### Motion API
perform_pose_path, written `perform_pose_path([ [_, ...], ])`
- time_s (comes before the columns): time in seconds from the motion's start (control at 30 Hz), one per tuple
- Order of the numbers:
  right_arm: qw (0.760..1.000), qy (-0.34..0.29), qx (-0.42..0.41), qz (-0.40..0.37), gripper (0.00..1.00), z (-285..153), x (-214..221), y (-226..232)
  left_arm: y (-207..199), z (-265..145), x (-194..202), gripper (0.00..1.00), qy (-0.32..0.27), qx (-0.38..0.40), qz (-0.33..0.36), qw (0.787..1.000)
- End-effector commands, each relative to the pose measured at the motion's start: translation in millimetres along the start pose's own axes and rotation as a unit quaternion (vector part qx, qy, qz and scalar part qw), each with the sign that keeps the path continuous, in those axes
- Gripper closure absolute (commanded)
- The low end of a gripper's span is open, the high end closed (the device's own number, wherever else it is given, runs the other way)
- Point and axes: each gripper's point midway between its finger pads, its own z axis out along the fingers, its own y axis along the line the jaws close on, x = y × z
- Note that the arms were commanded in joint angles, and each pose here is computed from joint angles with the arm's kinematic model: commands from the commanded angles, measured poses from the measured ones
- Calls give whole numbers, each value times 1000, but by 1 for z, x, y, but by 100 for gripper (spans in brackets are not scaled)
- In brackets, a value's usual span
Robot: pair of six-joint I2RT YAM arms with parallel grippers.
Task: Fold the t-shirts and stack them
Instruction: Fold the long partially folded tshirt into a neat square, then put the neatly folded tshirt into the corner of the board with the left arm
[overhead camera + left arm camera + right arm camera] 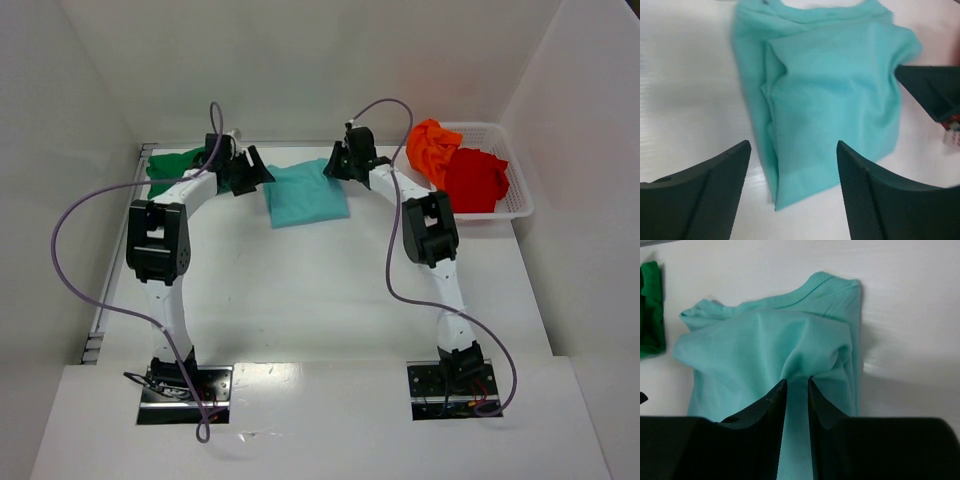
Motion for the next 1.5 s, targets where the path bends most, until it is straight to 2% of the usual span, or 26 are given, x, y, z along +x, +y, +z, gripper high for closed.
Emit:
perform_pose_path([
  [0.0,998,-58,-24,-25,71,-50,-54,42,-26,-20,0,20,4,66,20,998],
  [0.1,997,-67,0,-28,64,-72,-57,37,-25,-19,12,17,21,76,21,997],
  [0.13,998,-62,12,-26,61,-74,-46,28,-24,-14,23,17,33,74,24,996],
  [0.2,996,-80,24,-32,48,-91,-53,27,-19,-13,26,16,35,66,22,997],
  [0.3,997,-62,39,-36,41,-93,-32,14,-7,-7,33,14,35,44,7,998],
  [0.37,997,-53,44,-40,32,-96,-27,11,-2,-3,35,11,38,37,5,999],
  [0.6,997,-21,55,-48,30,-104,-11,5,13,22,43,0,43,28,-7,999],
  [0.73,994,-52,67,-73,22,-143,-32,12,16,35,50,0,51,27,-18,998],
  [0.8,990,-103,67,-68,17,-180,-67,13,16,39,49,0,49,28,-21,998],
  [0.83,989,-111,69,-65,16,-189,-71,9,19,42,51,0,49,28,-21,998],
  [0.9,986,-144,64,-61,13,-220,-96,10,15,45,53,2,52,30,-23,998],
  [1.03,982,-167,64,-58,10,-247,-107,10,12,56,63,5,63,31,-24,997],
  [1.23,981,-171,68,-63,8,-260,-107,8,5,67,81,7,74,7,-42,996],
  [1.3,980,-175,66,-63,7,-267,-109,11,15,69,91,8,75,-22,-60,995],
  [1.37,978,-186,67,-64,5,-278,-113,14,11,65,84,10,47,-34,-85,995],
  [1.4,979,-183,68,-63,5,-280,-110,13,21,65,94,11,40,-60,-92,993],
  [1.47,976,-195,78,-62,5,-290,-114,12,24,62,94,17,22,-83,-110,990],
])
